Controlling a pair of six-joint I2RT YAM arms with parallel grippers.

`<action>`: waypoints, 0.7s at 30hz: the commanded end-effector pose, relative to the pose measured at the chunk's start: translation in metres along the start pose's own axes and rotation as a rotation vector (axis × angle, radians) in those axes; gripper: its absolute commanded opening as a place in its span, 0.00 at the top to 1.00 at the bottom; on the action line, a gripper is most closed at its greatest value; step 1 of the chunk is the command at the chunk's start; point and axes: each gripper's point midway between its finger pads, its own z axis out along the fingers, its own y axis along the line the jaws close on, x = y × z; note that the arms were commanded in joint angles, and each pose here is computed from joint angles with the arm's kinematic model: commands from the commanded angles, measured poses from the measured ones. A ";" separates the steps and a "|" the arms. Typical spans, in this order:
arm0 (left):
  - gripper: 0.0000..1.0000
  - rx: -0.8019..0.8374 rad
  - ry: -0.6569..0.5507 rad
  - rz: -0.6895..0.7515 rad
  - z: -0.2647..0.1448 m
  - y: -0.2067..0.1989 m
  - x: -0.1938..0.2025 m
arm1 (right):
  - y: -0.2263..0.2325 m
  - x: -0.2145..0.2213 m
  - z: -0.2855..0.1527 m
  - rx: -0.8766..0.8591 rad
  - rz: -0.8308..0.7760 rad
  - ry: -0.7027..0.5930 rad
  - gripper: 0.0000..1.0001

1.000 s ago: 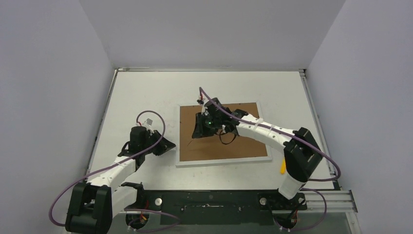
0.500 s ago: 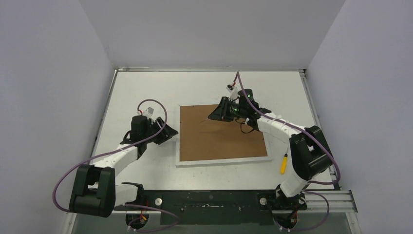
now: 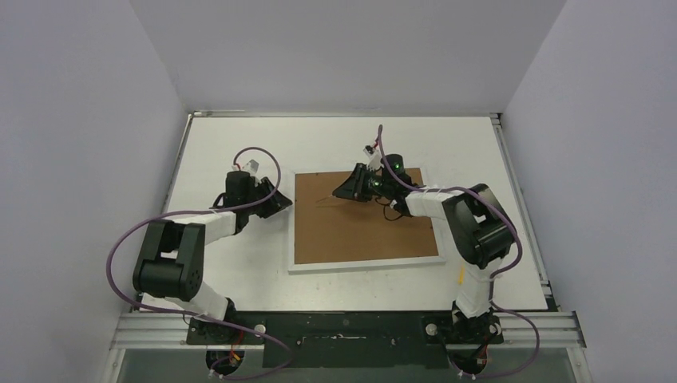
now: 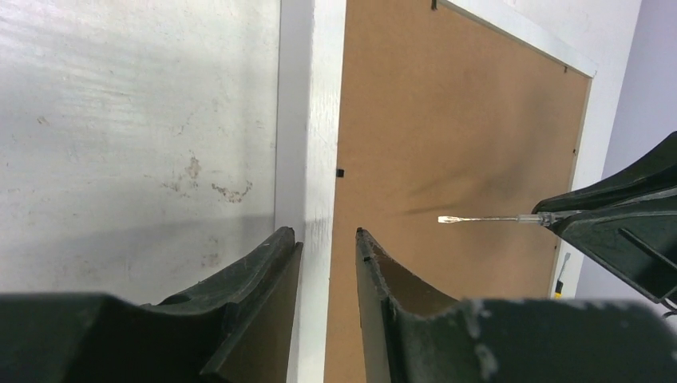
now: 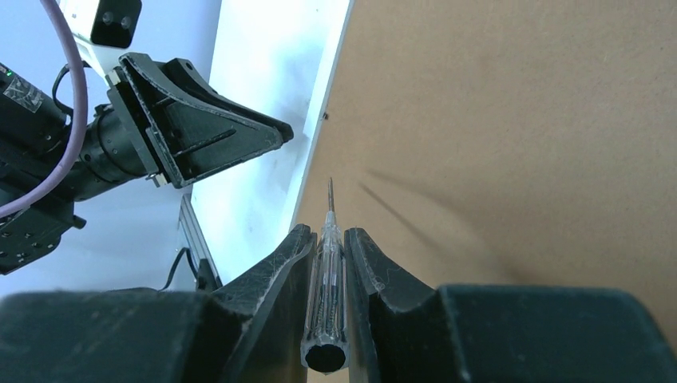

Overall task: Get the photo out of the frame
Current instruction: Release the photo frame item from the photo frame.

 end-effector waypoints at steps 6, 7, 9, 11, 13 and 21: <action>0.71 0.063 -0.050 0.019 0.020 -0.017 -0.030 | 0.017 -0.007 0.039 -0.145 -0.050 -0.093 0.95; 0.71 0.064 -0.046 0.015 0.021 -0.016 -0.030 | 0.016 -0.006 0.043 -0.148 -0.051 -0.096 0.95; 0.74 0.076 -0.031 0.003 0.025 -0.017 -0.028 | 0.015 -0.005 0.049 -0.151 -0.052 -0.114 0.95; 0.78 0.094 -0.018 -0.007 0.028 -0.018 -0.025 | 0.012 -0.006 0.052 -0.155 -0.045 -0.136 0.95; 0.80 0.108 -0.008 -0.015 0.030 -0.019 -0.022 | 0.010 -0.007 0.052 -0.154 -0.040 -0.158 0.95; 0.90 0.125 0.025 -0.040 0.026 -0.019 -0.010 | -0.003 -0.005 0.044 -0.104 -0.036 -0.197 0.95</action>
